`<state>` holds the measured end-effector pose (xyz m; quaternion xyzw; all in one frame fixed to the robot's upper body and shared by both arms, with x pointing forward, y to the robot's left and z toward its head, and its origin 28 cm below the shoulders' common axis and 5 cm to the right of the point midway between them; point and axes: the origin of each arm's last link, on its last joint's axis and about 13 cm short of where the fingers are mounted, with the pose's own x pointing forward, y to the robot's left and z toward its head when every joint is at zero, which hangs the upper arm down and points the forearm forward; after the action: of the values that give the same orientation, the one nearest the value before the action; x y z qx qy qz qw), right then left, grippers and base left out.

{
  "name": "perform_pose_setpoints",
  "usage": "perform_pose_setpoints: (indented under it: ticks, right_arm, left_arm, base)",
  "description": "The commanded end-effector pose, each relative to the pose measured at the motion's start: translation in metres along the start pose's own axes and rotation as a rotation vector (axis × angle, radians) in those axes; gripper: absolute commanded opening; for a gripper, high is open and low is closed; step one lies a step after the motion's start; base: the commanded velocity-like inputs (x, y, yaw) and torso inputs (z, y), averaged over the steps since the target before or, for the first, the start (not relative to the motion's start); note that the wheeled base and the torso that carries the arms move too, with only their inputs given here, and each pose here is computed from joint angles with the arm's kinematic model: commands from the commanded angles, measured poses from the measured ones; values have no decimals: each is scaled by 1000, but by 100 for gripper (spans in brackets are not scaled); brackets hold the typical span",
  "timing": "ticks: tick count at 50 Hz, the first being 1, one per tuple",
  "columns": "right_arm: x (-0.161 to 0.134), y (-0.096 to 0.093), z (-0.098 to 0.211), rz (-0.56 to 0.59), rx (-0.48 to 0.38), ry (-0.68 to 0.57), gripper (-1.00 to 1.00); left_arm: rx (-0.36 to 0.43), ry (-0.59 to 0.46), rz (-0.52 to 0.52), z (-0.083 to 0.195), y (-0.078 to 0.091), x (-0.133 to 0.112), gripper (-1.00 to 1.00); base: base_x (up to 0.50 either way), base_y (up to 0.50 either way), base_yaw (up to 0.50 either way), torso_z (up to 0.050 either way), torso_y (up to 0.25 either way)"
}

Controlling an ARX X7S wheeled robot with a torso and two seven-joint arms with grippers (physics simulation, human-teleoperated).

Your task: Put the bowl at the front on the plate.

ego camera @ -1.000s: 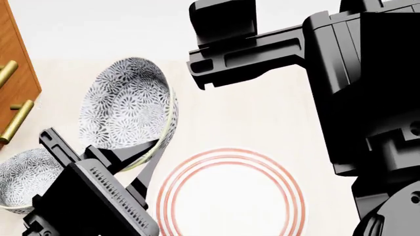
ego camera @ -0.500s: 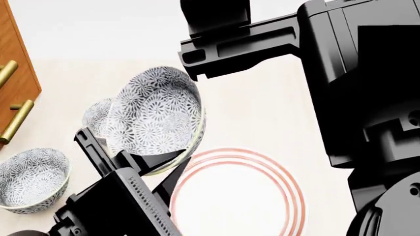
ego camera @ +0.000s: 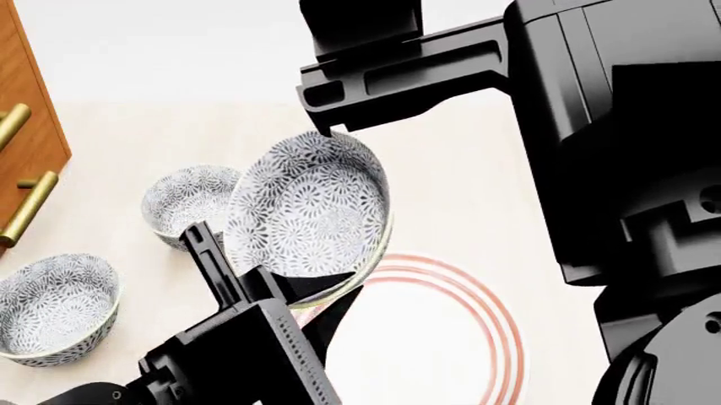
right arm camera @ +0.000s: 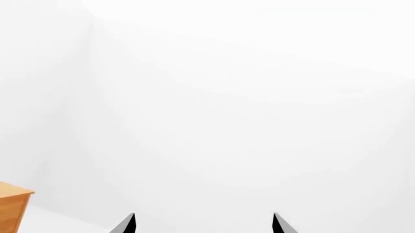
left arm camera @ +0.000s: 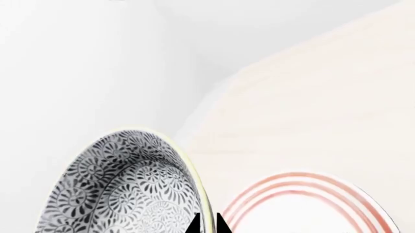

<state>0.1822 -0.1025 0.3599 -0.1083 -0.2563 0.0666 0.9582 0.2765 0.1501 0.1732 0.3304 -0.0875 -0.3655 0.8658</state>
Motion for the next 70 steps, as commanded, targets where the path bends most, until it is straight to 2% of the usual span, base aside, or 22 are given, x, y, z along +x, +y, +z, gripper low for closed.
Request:
perform_pose_setpoints:
  ticks: [1,15,21,24,44,53,70]
  right_arm:
    - [3,1,-1,8,5,-1,100]
    - [-2,-1,-3,0,6,-1,100]
    - [-5,-2,-4,-15,-10,10,100]
    - [-6,-1,-6,-6,1,12,100]
    - [-4,-1,-8,1,2,15,100]
    - [-4,-1,-9,-1,6,17,100]
    - [-2,1,-11,1,6,21,100]
  left_arm:
    - [36,-18,-8,-4,-1,7,-100]
    - [55,-8,-118,-10,-6,22,-100]
    - [53,-2,-129,-14,-4,27,-100]
    - [63,0,-155,-14,-10,27,-100]
    - [90,41,-196,-20,-6,42,-100]
    - [61,40,-178,-23,-1,50,-100]
    - [78,58,-235,-19,-6,61,-100]
  base:
    - [0,0,0,0,0]
    - [0,0,0,0,1]
    - [0,0,0,0,0]
    - [0,0,0,0,0]
    - [0,0,0,0,1]
    - [0,0,0,0,0]
    - [0,0,0,0,1]
